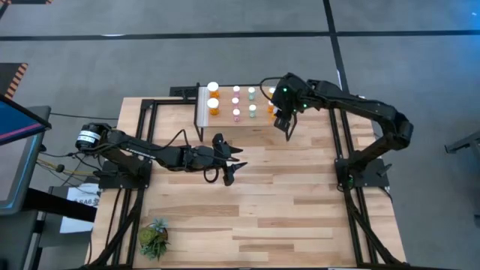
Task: Pick and place medicine bottles onto shelf by color
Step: Put the small orange pill bottle on the shelf aligned with the other small orange pill bottles, then return to Home Position
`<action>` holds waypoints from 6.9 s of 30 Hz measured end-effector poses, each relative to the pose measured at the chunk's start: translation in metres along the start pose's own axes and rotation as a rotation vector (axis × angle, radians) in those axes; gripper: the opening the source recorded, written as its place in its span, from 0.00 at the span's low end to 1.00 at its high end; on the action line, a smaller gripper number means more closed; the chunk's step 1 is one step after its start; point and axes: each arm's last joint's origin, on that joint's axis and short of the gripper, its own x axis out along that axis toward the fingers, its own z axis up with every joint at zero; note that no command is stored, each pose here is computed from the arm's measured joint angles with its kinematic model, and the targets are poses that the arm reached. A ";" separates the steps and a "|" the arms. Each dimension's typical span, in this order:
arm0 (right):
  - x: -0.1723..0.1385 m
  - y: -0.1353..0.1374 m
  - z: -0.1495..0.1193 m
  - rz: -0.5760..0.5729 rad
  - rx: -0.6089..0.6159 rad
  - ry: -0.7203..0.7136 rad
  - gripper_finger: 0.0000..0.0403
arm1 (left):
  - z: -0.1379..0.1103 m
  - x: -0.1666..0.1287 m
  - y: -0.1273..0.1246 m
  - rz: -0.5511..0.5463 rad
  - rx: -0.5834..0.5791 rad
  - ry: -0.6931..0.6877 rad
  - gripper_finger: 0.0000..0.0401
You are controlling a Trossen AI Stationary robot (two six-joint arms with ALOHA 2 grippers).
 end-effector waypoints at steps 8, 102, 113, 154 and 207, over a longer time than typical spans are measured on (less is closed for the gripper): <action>0.001 0.000 0.000 0.004 -0.008 0.008 0.40 | 0.000 0.000 0.000 0.000 -0.001 -0.001 0.58; -0.061 0.065 -0.179 0.302 -0.124 -0.925 0.47 | 0.056 -0.028 0.005 -0.105 0.079 -0.389 0.58; -0.061 0.061 -0.174 0.257 -0.141 -0.956 0.45 | 0.055 -0.028 0.005 -0.101 0.064 -0.385 0.58; -0.090 0.071 -0.216 0.551 -0.133 -1.146 0.37 | -0.023 -0.140 0.049 -0.174 -0.015 -0.493 0.48; 0.000 0.087 -0.256 0.553 -0.060 -0.931 0.14 | -0.128 -0.169 0.067 -0.468 0.024 -0.167 0.00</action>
